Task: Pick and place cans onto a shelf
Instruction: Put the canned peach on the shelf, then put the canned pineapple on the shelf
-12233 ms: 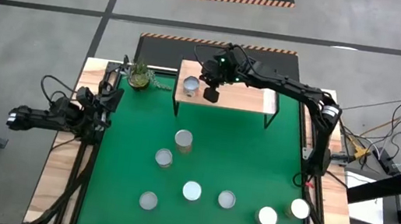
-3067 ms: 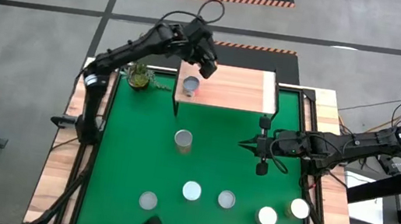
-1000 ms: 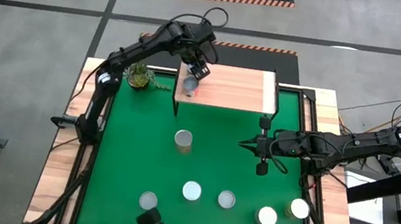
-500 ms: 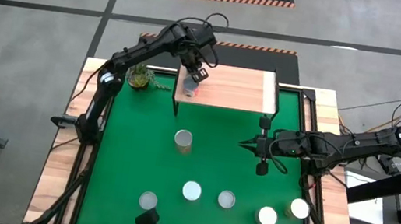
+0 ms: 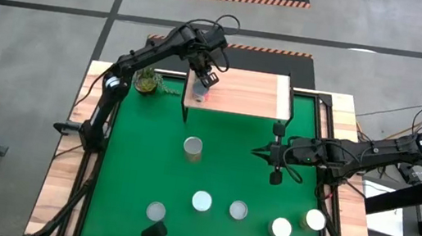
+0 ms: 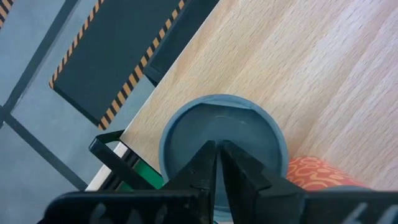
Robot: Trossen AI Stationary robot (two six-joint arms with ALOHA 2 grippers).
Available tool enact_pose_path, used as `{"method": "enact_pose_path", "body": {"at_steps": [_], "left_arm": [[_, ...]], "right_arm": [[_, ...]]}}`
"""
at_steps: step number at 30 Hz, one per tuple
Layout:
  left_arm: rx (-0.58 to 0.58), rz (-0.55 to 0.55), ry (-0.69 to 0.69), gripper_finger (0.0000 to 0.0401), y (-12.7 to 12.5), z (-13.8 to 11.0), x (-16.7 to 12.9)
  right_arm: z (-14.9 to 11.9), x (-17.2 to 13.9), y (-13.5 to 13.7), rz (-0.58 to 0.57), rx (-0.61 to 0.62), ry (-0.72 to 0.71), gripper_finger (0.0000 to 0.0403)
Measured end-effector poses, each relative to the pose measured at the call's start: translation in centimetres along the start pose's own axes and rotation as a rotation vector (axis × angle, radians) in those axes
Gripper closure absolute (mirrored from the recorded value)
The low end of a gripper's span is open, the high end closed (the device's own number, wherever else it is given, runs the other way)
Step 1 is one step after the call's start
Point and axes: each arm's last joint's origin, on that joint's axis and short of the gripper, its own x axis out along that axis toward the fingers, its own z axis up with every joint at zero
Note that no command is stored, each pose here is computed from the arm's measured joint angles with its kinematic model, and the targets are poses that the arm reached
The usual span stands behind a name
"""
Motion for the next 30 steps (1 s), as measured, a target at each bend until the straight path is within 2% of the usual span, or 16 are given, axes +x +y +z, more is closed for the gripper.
{"method": "enact_pose_path", "body": {"at_steps": [7,11,15,19,22,26,30], "left_arm": [[-0.004,-0.001,-0.018,0.0393,0.1,-0.1,-0.7],[-0.026,-0.006,-0.054,0.0393,0.1,-0.4,-2.2],[-0.036,-0.026,-0.105,0.0393,-1.2,-0.8,-4.3],[0.058,-0.08,-0.231,0.0393,-4.9,-1.5,-7.6],[0.175,-0.08,-0.342,0.0393,-9.1,-2.6,-10.3],[0.371,-0.069,-0.477,0.0393,-15.0,-5.2,-13.9],[0.543,-0.123,-0.52,0.0393,-20.0,-8.4,-16.0]], "right_arm": [[0.0,0.0,0.0,0.0,0.0,0.0,0.039],[0.0,0.0,0.0,0.0,0.0,0.0,0.039],[0.0,0.0,0.0,0.0,0.013,0.001,0.039],[0.0,0.0,0.0,0.001,0.044,0.002,0.039],[-0.1,0.0,0.0,0.004,0.075,0.014,0.039],[-0.4,0.1,0.1,0.006,0.125,0.024,0.039],[-1.2,0.4,0.4,0.009,0.162,0.043,0.039]]}}
